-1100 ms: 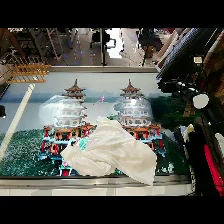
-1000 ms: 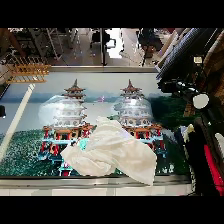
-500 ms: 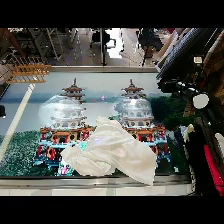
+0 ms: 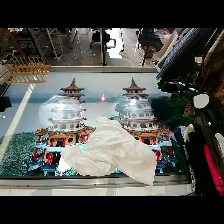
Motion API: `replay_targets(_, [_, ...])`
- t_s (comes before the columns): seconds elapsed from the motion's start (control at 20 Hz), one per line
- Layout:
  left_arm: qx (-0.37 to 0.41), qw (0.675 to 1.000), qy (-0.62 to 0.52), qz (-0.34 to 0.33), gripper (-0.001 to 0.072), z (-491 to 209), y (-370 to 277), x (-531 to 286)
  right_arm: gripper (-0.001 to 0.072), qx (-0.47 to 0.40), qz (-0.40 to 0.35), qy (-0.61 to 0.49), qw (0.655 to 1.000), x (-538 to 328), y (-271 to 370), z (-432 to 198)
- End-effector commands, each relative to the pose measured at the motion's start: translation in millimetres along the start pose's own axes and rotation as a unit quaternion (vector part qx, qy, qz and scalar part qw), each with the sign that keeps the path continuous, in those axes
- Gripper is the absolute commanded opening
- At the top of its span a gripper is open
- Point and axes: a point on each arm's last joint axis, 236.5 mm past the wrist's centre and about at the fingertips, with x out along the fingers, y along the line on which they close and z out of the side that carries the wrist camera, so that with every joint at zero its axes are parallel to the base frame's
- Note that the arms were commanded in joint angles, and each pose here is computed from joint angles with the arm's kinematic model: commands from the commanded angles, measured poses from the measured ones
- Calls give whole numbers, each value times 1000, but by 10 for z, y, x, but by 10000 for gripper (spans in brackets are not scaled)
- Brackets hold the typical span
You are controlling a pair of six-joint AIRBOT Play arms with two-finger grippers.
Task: Fold the clothes and pants, and hang the long-sleeved shirts on hangers.
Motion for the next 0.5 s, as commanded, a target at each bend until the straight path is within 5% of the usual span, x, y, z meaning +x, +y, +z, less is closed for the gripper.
replay_targets(0.0, [-33,997,7,-68,701,-11,-328,82,14,45,23,-2,999,-112,137,63])
replay_targets(0.15, [13,985,134,-107,697,-625,-563,226,16,4,19,5,1000,-402,184,124])
replay_targets(0.35, [59,927,317,-193,697,-1893,-1098,391,18,-42,-1,-23,999,-828,189,359])
replay_targets(0.45, [63,898,384,-204,697,-2498,-1205,409,16,-90,19,62,994,-1025,293,-19])
